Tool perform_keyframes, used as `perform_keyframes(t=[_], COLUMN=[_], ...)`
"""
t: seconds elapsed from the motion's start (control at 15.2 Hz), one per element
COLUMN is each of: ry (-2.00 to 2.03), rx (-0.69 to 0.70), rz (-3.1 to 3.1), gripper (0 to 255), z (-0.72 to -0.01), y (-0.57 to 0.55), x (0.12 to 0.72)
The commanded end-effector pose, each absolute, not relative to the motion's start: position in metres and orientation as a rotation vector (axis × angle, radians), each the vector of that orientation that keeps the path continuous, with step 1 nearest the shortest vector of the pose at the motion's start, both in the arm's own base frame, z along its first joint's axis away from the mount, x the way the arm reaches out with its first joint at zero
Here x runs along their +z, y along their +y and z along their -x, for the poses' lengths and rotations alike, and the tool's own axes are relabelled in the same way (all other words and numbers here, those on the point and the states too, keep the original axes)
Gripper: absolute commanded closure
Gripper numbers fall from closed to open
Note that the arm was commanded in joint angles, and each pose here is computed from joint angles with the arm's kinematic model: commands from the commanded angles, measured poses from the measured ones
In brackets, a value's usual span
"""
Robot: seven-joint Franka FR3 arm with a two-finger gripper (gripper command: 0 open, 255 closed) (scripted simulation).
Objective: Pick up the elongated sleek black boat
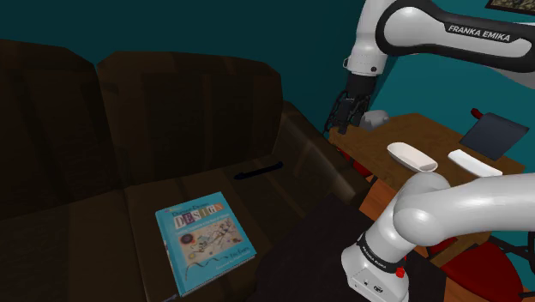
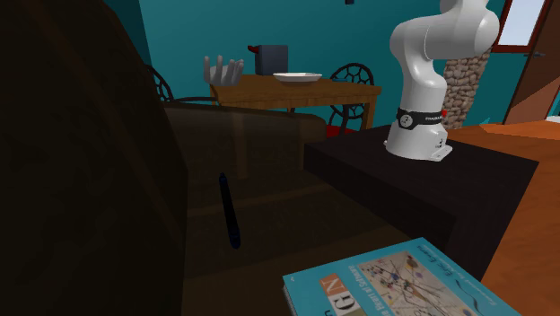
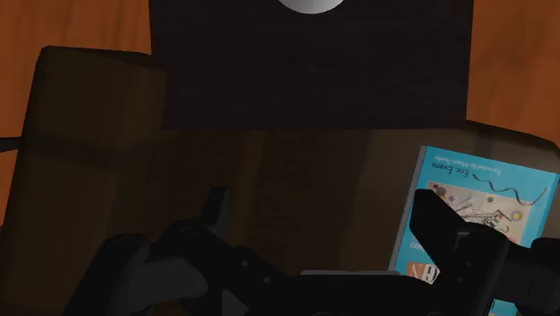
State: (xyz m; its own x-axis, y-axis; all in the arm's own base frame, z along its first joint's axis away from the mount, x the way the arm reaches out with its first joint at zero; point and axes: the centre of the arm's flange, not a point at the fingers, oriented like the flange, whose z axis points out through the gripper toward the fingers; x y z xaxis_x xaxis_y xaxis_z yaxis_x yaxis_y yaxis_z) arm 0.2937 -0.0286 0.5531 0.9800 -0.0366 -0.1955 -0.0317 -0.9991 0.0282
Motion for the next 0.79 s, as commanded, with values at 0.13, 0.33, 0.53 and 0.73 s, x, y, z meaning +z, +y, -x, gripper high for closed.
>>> perform_keyframes(t=[0.13,0.33,0.53,0.73], ry=[0.048,0.199,0.349,0.498], rx=[-0.298,-0.283,-0.268,-0.253], rz=[-3.099,-3.089,-3.071,-3.047], gripper=[0,0,0,0], z=[-0.302,-0.317,-0.333,-0.351], y=[-0.041,-0.058,-0.073,-0.086], x=[0.533,0.502,0.472,0.442])
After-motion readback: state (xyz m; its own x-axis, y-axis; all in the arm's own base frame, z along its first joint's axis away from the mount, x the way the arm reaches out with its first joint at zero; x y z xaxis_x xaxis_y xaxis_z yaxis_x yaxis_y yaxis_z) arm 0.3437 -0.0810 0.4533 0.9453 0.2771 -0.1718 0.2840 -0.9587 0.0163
